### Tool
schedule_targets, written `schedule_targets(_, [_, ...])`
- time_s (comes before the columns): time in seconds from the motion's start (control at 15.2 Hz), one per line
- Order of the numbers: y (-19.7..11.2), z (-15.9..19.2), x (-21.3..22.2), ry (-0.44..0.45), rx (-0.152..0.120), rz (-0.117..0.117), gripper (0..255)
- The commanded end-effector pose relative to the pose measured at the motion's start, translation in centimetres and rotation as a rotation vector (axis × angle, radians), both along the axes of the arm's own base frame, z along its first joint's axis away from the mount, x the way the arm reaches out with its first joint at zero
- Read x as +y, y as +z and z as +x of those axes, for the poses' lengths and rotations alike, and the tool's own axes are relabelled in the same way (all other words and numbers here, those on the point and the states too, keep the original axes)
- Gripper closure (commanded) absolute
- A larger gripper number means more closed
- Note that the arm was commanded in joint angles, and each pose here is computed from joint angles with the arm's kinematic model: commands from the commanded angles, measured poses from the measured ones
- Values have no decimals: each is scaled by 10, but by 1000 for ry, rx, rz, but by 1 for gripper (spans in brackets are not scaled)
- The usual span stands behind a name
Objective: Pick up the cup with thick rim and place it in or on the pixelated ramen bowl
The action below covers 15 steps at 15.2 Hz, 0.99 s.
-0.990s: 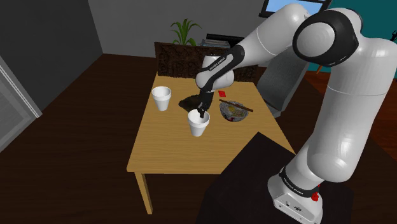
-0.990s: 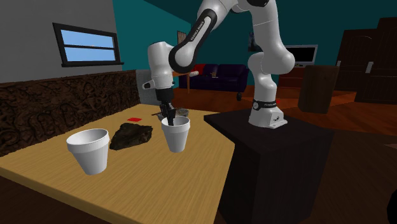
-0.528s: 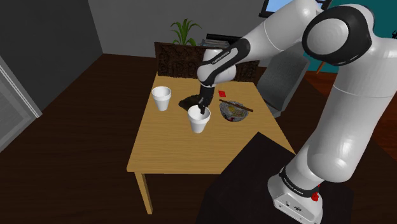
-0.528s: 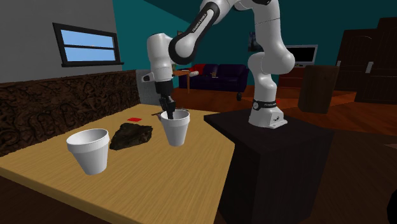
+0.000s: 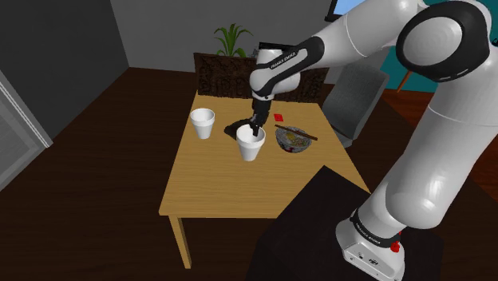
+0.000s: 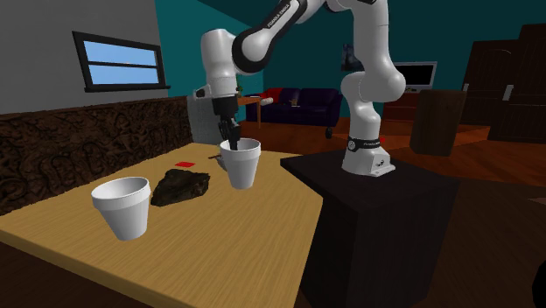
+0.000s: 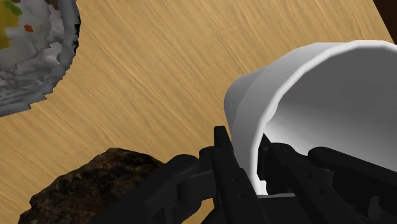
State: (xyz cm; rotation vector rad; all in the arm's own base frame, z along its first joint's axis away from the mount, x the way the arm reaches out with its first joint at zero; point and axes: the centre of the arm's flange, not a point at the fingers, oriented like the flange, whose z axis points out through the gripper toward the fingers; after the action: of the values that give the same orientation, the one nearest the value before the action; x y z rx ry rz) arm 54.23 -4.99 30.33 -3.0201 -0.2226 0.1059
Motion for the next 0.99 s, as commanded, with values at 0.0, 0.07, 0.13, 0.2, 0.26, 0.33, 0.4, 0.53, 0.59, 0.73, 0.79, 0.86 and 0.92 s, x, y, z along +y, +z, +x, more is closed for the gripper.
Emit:
schedule_targets(0.0, [11,0,0,0,0,0,255])
schedule_targets(0.07, [16,0,0,0,0,0,255])
schedule_targets(0.13, [21,0,0,0,0,0,255])
schedule_targets(0.2, [26,0,0,0,0,0,255])
schedule_targets(0.26, [32,0,0,0,0,0,255])
schedule_targets(0.33, [37,0,0,0,0,0,255])
schedule_targets(0.4, [42,0,0,0,0,0,255])
schedule_targets(0.53, [53,0,0,0,0,0,255])
schedule_targets(0.59, [58,0,0,0,0,0,255])
schedule_targets(0.73, [69,0,0,0,0,0,255])
schedule_targets(0.79, [74,0,0,0,0,0,255])
schedule_targets(0.86, [79,0,0,0,0,0,255])
schedule_targets(0.92, [85,0,0,0,0,0,255])
